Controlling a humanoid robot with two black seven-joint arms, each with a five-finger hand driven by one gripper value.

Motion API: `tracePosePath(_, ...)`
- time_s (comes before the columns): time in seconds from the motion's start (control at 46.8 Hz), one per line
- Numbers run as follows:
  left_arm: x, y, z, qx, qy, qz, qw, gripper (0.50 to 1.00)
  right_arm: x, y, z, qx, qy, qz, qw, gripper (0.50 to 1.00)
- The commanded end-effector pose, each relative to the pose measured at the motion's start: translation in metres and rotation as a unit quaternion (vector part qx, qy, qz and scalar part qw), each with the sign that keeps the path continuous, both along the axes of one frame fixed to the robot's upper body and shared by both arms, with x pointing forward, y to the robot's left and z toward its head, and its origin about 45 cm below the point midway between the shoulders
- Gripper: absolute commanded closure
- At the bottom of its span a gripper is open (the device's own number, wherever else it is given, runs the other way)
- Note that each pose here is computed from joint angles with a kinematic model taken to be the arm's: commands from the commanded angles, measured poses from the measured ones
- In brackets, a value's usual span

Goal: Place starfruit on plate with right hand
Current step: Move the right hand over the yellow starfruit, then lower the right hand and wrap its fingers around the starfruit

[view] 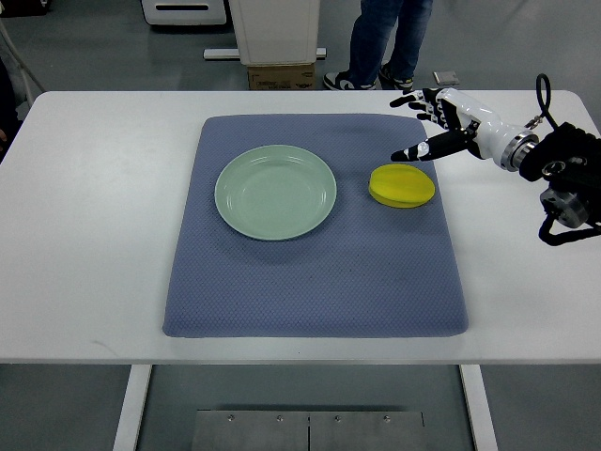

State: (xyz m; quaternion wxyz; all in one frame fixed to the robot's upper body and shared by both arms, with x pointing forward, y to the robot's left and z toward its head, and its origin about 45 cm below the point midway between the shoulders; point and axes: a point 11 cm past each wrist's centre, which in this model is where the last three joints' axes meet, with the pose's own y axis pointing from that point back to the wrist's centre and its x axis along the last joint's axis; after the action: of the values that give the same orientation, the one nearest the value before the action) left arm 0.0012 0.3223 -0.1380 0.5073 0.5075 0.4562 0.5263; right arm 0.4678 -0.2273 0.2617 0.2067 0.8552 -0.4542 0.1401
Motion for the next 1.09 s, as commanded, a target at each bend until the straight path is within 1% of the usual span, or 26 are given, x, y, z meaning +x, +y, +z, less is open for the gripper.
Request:
tracePosePath(0.0, 0.0, 0.0, 0.0, 0.0, 0.0, 0.0, 1.0, 0.5, -0.001, 0.002, -0.002, -0.032, -0.009, 0.013, 0.999, 0.5)
tracePosePath(0.15, 0.0, 0.0, 0.0, 0.0, 0.0, 0.0, 1.0, 0.5, -0.002, 0.009, -0.005, -0.079, -0.014, 0.034, 0.996, 0.5)
tracePosePath(0.257, 0.0, 0.0, 0.0, 0.0, 0.0, 0.0, 1.0, 0.5, -0.007, 0.011, -0.018, -0.124, -0.013, 0.046, 0.991, 0.5)
tracePosePath(0.321, 0.0, 0.0, 0.0, 0.0, 0.0, 0.0, 1.0, 0.5, -0.007, 0.012, -0.02, -0.144, -0.017, 0.051, 0.988, 0.5)
tracePosePath(0.47, 0.0, 0.0, 0.0, 0.0, 0.0, 0.0, 1.0, 0.5, -0.009, 0.016, -0.018, -0.147, -0.02, 0.058, 0.987, 0.5)
tracePosePath(0.641, 0.0, 0.0, 0.0, 0.0, 0.0, 0.0, 1.0, 0.5, -0.012, 0.017, -0.027, -0.166, -0.015, 0.065, 0.984, 0.5)
tracePosePath(0.748, 0.0, 0.0, 0.0, 0.0, 0.0, 0.0, 1.0, 0.5, -0.011, 0.017, -0.023, -0.172, -0.023, 0.058, 0.983, 0.5)
tracePosePath(1.069, 0.0, 0.0, 0.0, 0.0, 0.0, 0.0, 1.0, 0.5, -0.012, 0.013, -0.027, -0.185, -0.02, 0.055, 0.981, 0.5)
